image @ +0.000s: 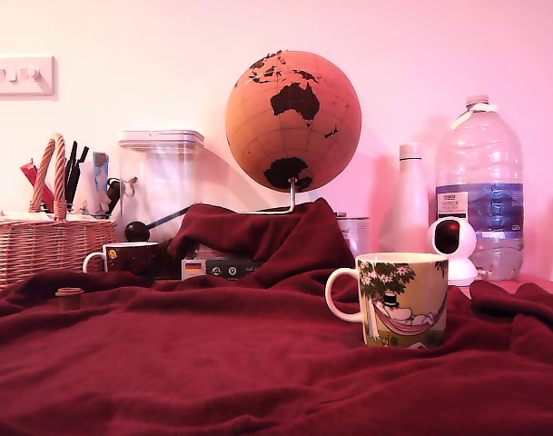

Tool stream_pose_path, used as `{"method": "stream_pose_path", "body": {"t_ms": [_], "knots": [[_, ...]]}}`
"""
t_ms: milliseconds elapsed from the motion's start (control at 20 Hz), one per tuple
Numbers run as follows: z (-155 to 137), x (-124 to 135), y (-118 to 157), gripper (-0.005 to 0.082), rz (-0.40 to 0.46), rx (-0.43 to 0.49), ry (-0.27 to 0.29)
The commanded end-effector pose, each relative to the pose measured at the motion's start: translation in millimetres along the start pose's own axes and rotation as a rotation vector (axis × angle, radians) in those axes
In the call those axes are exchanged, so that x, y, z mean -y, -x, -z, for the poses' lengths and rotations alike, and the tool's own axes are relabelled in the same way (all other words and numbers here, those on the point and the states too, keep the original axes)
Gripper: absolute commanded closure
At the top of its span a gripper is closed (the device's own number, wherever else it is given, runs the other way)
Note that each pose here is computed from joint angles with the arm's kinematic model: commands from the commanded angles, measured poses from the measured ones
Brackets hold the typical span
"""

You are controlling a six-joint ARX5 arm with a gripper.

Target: Pick up the coffee capsules on the table and drop them inside the coffee cup

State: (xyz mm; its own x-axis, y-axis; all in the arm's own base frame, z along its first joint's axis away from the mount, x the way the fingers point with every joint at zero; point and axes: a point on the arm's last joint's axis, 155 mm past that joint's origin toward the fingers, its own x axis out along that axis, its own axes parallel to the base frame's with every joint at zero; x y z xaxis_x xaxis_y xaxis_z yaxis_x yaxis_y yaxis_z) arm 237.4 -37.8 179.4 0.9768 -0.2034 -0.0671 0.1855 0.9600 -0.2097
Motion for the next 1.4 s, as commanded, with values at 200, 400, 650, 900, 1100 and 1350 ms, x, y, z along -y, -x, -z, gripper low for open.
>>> {"method": "stream_pose_path", "body": {"t_ms": [200, 400, 650, 900, 1100, 1350], "knots": [[2, -9, -1, 0.0145, -0.044, 0.011, 0.037], [7, -11, -2, 0.0145, -0.049, 0.001, 0.020], [27, -15, -8, 0.0147, -0.052, -0.022, 0.011], [31, -17, -10, 0.0148, -0.050, -0.017, -0.008], [23, -15, -10, 0.0148, -0.042, 0.016, -0.020], [37, -13, -17, 0.0148, -0.021, -0.052, -0.012]]}}
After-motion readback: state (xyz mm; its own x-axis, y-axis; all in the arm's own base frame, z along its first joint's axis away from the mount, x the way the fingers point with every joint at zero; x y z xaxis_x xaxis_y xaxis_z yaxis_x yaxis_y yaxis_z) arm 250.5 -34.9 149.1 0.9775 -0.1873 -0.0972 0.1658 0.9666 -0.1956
